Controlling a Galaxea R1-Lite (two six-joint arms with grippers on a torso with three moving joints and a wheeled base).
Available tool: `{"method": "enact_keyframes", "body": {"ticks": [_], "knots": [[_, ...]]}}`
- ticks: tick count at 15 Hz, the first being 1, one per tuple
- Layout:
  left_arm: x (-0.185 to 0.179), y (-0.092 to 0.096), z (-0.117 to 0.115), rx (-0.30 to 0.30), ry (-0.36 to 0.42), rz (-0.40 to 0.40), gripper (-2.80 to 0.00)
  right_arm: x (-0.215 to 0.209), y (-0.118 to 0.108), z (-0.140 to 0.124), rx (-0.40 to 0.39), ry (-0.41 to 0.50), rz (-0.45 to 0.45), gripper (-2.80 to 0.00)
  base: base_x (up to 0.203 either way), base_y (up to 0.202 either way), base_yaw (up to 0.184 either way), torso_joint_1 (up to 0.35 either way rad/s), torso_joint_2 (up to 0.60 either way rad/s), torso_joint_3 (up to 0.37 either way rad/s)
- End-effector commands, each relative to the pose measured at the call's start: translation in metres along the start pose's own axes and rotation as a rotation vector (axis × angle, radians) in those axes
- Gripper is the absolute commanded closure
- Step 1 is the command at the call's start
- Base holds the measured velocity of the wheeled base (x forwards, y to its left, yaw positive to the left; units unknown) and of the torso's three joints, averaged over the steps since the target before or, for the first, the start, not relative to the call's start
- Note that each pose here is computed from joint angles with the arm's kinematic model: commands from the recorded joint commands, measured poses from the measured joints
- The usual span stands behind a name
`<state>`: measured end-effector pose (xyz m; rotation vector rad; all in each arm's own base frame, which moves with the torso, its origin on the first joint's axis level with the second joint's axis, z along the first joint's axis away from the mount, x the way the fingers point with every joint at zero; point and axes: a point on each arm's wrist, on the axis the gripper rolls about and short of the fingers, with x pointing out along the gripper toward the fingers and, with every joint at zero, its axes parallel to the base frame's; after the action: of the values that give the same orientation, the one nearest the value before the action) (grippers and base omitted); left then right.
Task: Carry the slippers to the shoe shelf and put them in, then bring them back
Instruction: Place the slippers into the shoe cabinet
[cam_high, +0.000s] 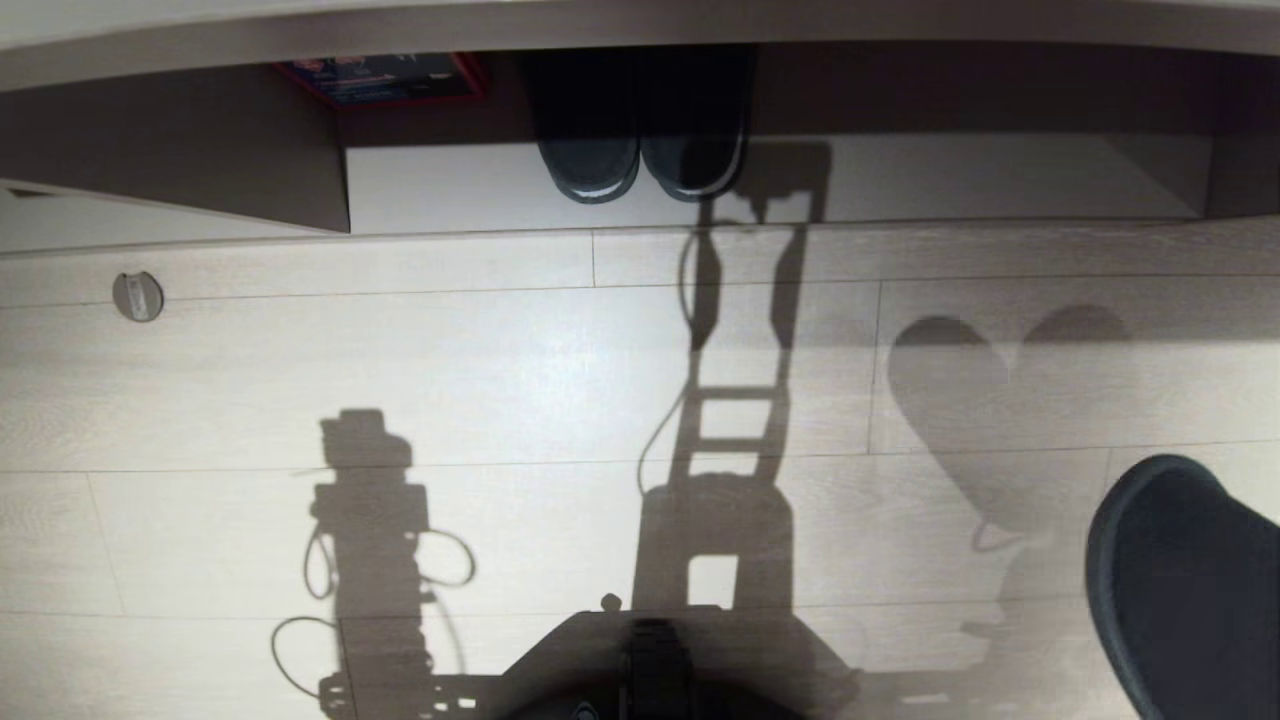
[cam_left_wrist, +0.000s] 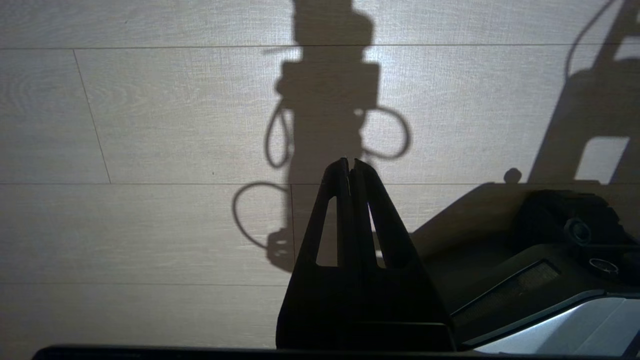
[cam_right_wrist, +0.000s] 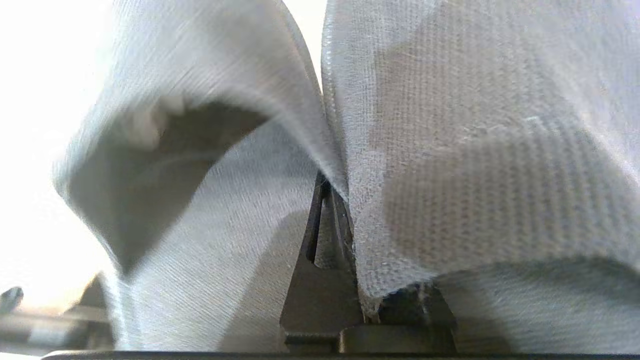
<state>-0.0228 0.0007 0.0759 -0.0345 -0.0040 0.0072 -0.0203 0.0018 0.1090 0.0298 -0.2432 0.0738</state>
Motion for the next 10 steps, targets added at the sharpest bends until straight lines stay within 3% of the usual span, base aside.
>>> {"method": "enact_keyframes", "body": {"ticks": [1,3,6,10], "knots": [[0.0,0.0,0.0,-0.001,-0.001,0.0,0.0,0.013,-0.001,0.0,0.007,0.067,-0.017,0.0,0.0,0.0,0.0,0.0,0.0,0.0],[0.0,0.0,0.0,-0.001,-0.001,0.0,0.0,0.033,-0.004,0.007,0.021,0.121,-0.063,0.0,0.0,0.0,0.0,0.0,0.0,0.0],[0.0,0.0,0.0,-0.001,-0.001,0.0,0.0,0.06,-0.007,0.015,0.032,0.112,-0.12,0.0,0.0,0.0,0.0,0.0,0.0,0.0],[0.0,0.0,0.0,-0.001,-0.001,0.0,0.0,0.09,-0.01,0.03,0.03,-0.008,-0.161,0.0,0.0,0.0,0.0,0.0,0.0,0.0]]}}
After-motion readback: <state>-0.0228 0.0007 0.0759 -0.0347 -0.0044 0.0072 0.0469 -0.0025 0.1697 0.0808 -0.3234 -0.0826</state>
